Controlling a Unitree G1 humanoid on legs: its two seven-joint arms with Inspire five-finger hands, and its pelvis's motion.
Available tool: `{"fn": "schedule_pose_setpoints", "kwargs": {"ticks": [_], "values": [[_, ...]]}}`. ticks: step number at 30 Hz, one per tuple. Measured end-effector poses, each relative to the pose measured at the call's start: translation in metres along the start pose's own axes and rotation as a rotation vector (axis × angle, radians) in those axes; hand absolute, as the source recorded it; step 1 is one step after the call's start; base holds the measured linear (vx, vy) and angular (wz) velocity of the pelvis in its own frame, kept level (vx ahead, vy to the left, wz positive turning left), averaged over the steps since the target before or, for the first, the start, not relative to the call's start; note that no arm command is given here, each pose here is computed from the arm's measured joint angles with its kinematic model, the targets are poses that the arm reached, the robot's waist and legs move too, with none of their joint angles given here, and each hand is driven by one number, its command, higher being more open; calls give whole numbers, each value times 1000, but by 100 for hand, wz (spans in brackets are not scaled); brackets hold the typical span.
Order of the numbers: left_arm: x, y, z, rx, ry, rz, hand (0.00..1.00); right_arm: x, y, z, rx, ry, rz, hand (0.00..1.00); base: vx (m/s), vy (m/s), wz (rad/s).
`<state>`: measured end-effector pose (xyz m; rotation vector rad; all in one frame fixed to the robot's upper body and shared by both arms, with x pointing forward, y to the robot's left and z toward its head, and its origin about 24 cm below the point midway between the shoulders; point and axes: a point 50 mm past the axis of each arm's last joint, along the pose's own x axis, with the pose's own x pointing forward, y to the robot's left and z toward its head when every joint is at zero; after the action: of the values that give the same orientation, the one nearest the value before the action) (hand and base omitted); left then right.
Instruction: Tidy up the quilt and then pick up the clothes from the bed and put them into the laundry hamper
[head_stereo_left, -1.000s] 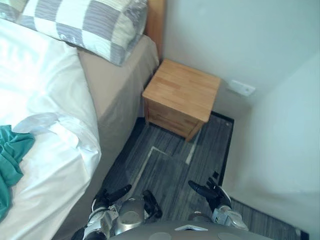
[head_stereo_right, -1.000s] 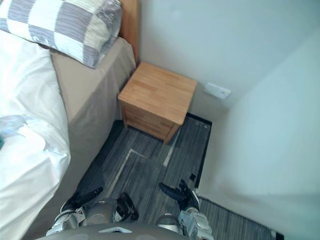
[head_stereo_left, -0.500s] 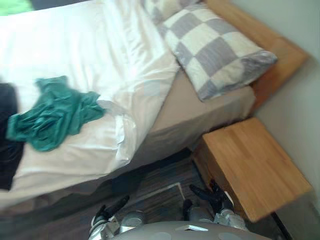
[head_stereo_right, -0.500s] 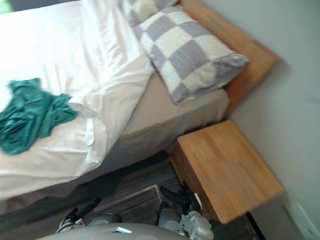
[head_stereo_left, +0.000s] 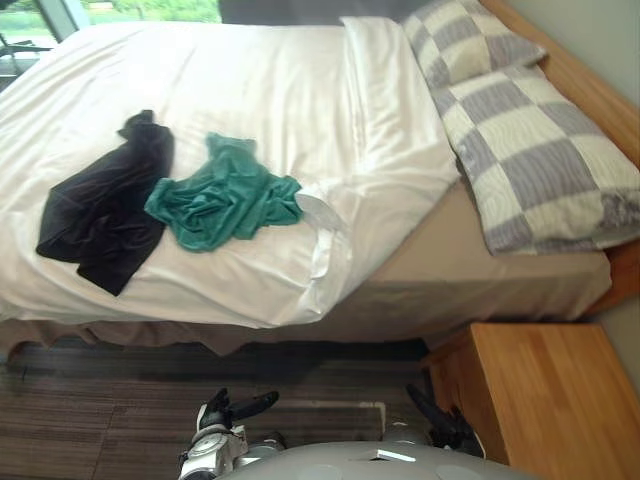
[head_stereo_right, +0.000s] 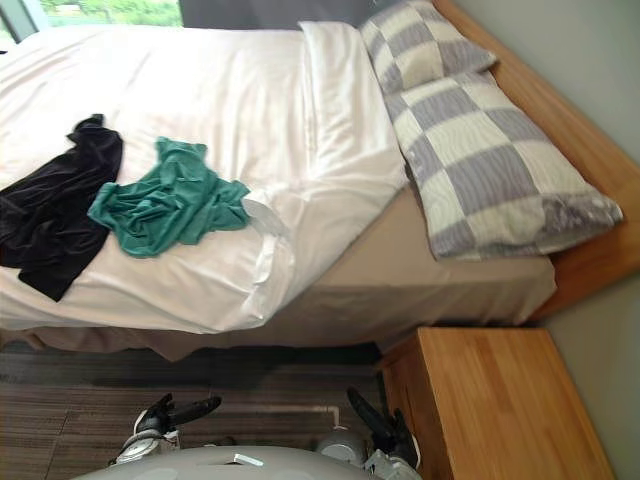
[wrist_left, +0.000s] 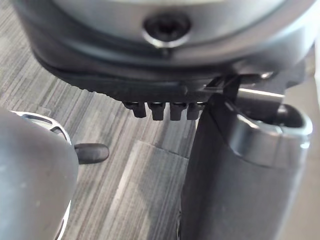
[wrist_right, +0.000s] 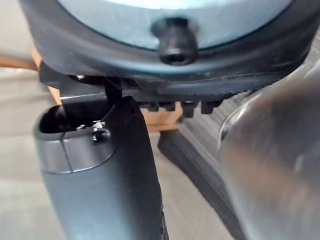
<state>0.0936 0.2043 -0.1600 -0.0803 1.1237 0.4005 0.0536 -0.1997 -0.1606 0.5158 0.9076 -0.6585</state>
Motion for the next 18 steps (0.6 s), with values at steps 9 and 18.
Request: {"fn": "schedule_pose_setpoints", "kwargs": {"ticks": [9, 18], "values": [[-1, 12, -9, -22, 54, 48, 100, -5, -23, 110, 245, -444, -362, 100, 145, -125, 7], [-11, 43, -36, 139, 76, 90, 100, -105, 51, 314, -321, -1264, -154, 100, 23, -35, -1]]}}
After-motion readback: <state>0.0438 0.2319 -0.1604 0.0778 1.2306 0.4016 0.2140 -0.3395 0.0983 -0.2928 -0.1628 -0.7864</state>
